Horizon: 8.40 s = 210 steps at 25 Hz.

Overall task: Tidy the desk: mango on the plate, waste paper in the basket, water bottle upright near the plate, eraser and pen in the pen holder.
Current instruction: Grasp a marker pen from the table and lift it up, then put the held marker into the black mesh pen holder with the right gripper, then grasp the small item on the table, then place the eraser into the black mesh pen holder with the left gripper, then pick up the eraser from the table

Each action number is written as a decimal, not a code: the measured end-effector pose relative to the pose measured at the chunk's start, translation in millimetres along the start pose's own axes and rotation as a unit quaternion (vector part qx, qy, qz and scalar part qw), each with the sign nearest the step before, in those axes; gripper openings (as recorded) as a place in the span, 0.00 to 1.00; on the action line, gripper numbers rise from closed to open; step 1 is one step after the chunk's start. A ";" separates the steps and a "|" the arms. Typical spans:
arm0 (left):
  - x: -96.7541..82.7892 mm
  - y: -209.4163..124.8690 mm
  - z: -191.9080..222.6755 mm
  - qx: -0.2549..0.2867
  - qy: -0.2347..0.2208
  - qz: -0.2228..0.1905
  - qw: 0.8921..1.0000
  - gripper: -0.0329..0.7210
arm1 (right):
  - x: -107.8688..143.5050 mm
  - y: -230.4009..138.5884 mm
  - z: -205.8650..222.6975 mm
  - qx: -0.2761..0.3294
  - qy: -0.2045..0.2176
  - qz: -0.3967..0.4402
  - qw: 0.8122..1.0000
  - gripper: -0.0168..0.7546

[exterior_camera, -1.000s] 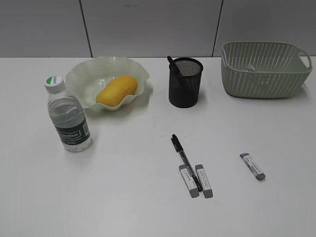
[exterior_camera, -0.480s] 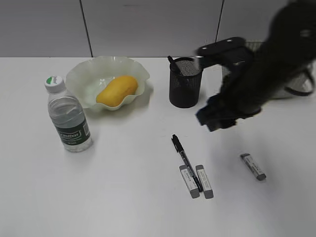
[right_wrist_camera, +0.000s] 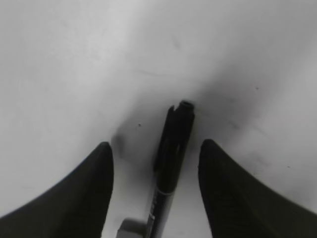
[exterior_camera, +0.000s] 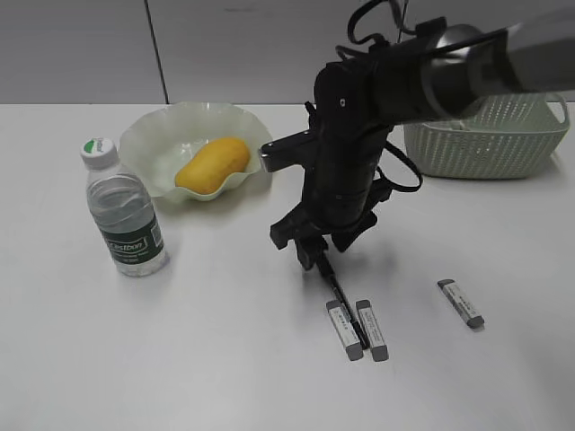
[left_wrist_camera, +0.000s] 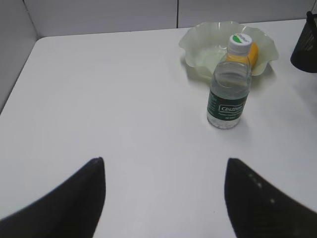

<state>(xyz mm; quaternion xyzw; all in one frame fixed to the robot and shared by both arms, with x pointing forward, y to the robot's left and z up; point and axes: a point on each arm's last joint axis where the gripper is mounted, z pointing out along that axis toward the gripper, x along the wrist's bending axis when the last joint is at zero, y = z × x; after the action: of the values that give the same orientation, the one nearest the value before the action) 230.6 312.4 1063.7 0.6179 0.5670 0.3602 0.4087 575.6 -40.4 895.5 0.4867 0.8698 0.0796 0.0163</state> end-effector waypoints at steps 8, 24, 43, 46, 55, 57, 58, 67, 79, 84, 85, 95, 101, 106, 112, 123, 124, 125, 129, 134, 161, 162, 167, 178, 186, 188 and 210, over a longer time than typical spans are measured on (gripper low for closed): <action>0.0 0.0 0.0 0.000 0.000 0.000 1.000 0.79 | 0.4 0.4 21.0 0.018 0.004 0.007 1.000 0.37; 0.0 0.0 0.0 0.000 0.000 0.000 1.000 0.79 | -33.0 17.1 -194.6 -0.617 -0.025 -0.054 0.784 0.19; 0.0 0.0 0.0 0.000 0.000 0.000 1.000 0.79 | -93.6 20.5 -82.6 -0.562 -0.046 0.039 0.825 0.72; 0.0 0.0 0.0 0.000 0.000 0.000 1.000 0.79 | -88.6 7.2 -134.0 -0.539 -0.053 0.033 0.840 0.73; 0.0 0.0 0.0 0.000 0.000 0.000 1.000 0.79 | -71.1 -138.5 -226.9 -0.194 -0.078 0.065 0.976 0.49; 0.0 0.0 0.0 0.000 0.000 0.000 1.000 0.79 | -65.0 -181.3 -230.7 -0.153 -0.071 0.073 0.983 0.46; 0.0 0.0 0.0 0.000 0.000 0.000 1.000 0.78 | -61.6 -204.3 -232.3 -0.146 -0.068 0.076 0.984 0.44; -9.4 27.4 17.9 0.022 -0.031 0.033 0.999 0.74 | -41.8 -356.7 -223.8 -0.316 -0.064 0.063 0.944 0.42; -62.4 149.4 115.4 0.054 -0.204 0.034 0.977 0.65 | -35.4 -399.1 -227.0 -0.469 -0.063 0.054 0.879 0.42; -150.7 147.1 156.9 0.090 -0.341 0.095 0.931 0.61 | -35.4 -399.1 -227.1 -0.469 -0.063 0.054 0.879 0.42; -173.1 139.8 163.8 0.099 -0.358 0.095 0.924 0.61 | -35.4 -399.1 -227.1 -0.469 -0.063 0.054 0.879 0.42; -287.4 -10.7 276.9 0.409 -0.267 0.044 0.872 0.62 | -35.3 -399.1 -227.1 -0.469 -0.062 0.054 0.879 0.42; -310.4 -37.3 316.5 0.450 -0.199 -0.021 0.870 0.62 | -35.3 -399.1 -227.1 -0.469 -0.062 0.054 0.879 0.42; -326.2 -36.1 341.1 0.454 -0.136 -0.072 0.878 0.62 | -35.3 -399.1 -227.1 -0.469 -0.062 0.054 0.879 0.42; -348.9 -40.1 351.9 0.472 -0.065 -0.028 0.879 0.62 | -35.3 -399.0 -227.2 -0.470 -0.062 0.054 0.879 0.42; -357.2 -26.9 359.4 0.426 -0.036 0.040 0.903 0.15 | -35.3 -399.0 -227.2 -0.470 -0.063 0.053 0.879 0.42; -357.3 -14.7 359.3 0.393 -0.049 0.054 0.917 0.15 | -35.3 -399.0 -227.2 -0.470 -0.063 0.053 0.879 0.42; -357.9 2.5 358.1 0.347 -0.067 0.069 0.933 0.15 | -35.3 -399.0 -227.2 -0.470 -0.063 0.053 0.879 0.42; -360.4 96.0 347.2 0.089 -0.189 0.121 0.970 0.15 | -35.3 -399.0 -227.2 -0.470 -0.063 0.053 0.879 0.42; -327.1 153.3 376.0 -0.069 -0.278 0.156 0.945 0.15 | -35.3 -399.0 -227.2 -0.470 -0.063 0.053 0.879 0.42; -265.2 186.2 361.8 -0.037 -0.165 0.115 0.979 0.61 | -35.3 -399.0 -227.2 -0.470 -0.063 0.053 0.879 0.42; -259.8 188.1 346.4 -0.018 -0.145 0.127 0.981 0.56 | -35.3 -399.0 -227.2 -0.470 -0.063 0.053 0.879 0.42; -210.4 177.7 267.7 0.112 -0.108 0.165 0.974 0.43 | -35.3 -399.0 -227.2 -0.470 -0.063 0.053 0.879 0.42; -47.4 80.8 57.7 0.128 -0.164 0.069 0.976 0.83 | -35.3 -399.0 -227.2 -0.470 -0.063 0.052 0.879 0.42; -5.6 13.1 21.5 0.069 -0.209 0.075 0.973 0.82 | -35.3 -399.0 -227.2 -0.470 -0.063 0.052 0.879 0.42; -3.1 9.2 17.8 0.057 -0.218 0.078 0.971 0.82 | -35.3 -398.9 -228.4 -0.474 -0.063 0.052 0.876 0.42; 2.4 2.1 3.8 0.014 -0.030 -0.022 0.999 0.66 | -87.1 -102.7 -40.6 -0.008 -0.063 0.066 0.996 0.61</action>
<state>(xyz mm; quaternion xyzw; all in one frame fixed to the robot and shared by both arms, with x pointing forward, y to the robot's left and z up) 235.2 314.4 1064.0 0.6213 0.5727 0.3245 0.4250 530.4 -172.1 915.5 0.5467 0.8324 0.0571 0.0699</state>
